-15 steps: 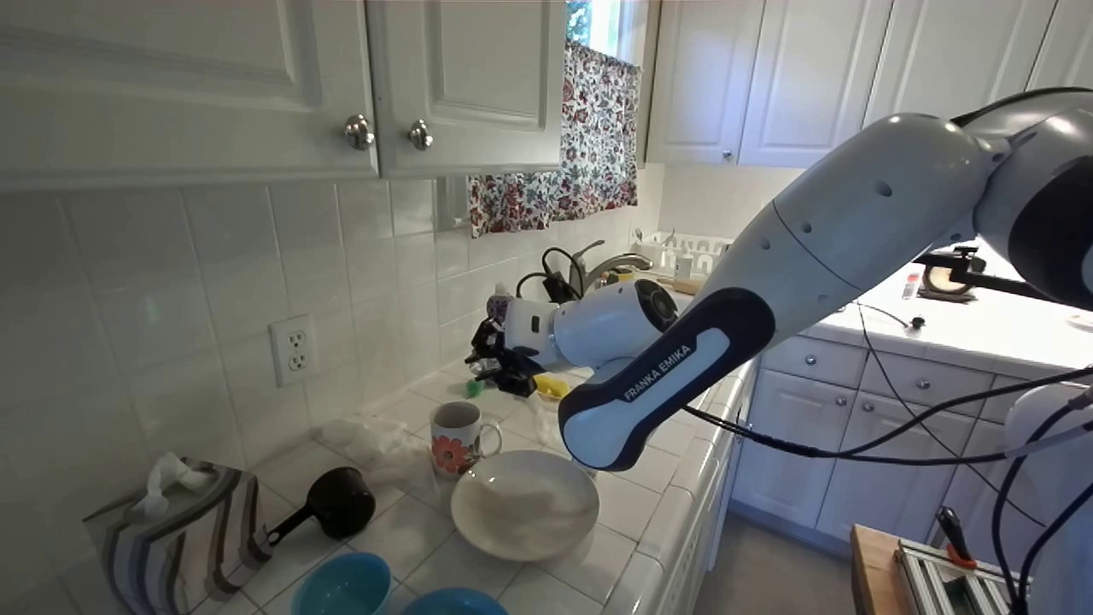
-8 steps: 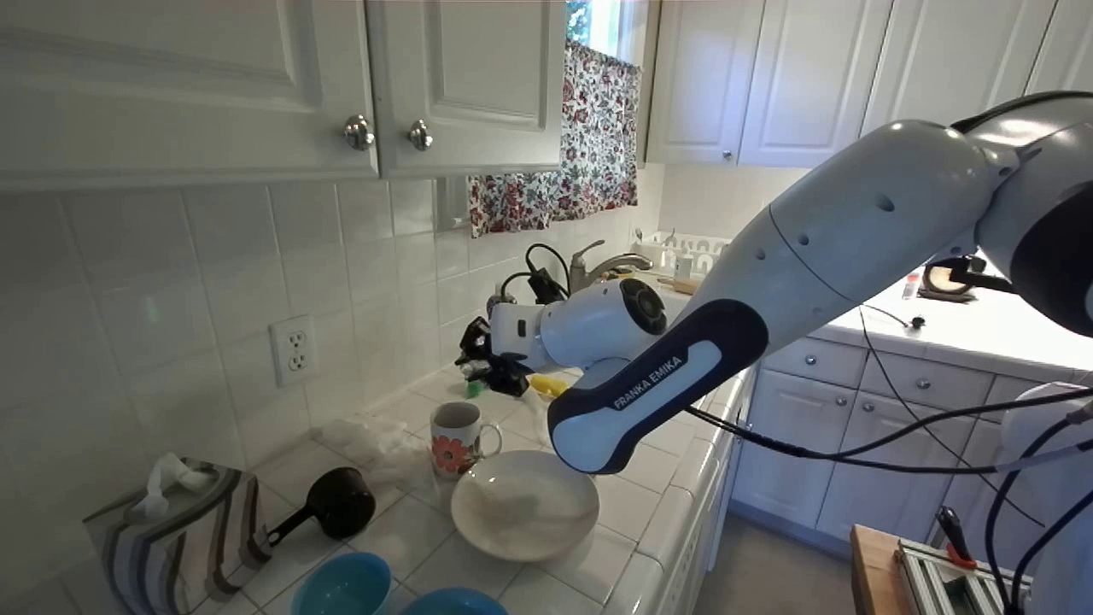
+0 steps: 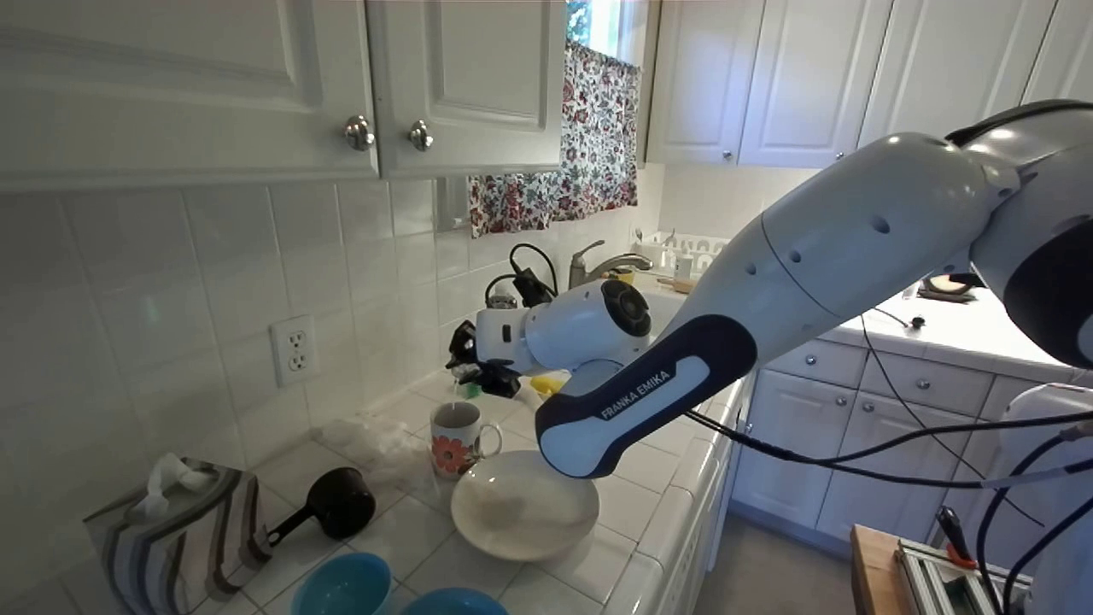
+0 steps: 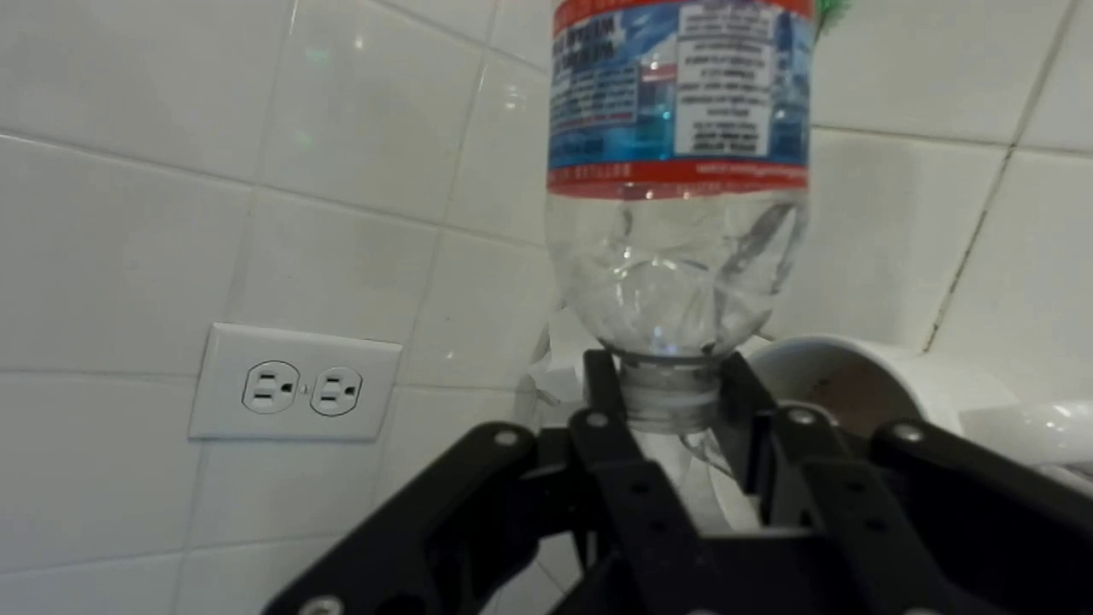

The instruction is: Pour the water in the bottle into the cup

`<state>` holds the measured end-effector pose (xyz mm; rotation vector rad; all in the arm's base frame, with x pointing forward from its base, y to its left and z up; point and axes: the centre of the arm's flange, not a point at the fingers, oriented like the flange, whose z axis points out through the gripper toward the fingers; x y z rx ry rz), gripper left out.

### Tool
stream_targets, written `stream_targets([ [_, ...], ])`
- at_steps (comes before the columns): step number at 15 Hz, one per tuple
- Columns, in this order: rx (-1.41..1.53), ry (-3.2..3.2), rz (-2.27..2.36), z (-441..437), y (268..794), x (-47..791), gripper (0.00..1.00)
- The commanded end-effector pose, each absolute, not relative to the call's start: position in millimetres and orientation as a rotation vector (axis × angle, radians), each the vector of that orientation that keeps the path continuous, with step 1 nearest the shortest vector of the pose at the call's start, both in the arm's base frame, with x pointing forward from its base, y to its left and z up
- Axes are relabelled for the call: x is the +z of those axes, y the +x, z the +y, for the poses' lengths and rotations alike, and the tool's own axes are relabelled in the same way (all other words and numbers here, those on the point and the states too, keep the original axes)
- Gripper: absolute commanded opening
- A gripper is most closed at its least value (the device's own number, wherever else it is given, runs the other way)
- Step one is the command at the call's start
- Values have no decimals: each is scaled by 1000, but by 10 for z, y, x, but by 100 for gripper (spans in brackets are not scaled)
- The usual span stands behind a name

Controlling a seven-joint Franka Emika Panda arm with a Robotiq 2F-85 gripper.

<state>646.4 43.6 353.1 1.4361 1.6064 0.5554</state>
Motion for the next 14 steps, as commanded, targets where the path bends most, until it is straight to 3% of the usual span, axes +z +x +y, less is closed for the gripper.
stream_targets([
  [1,498,1403,1622,477,6543,3574,8],
  [14,355,1362,1670,491,6559,3478,8],
])
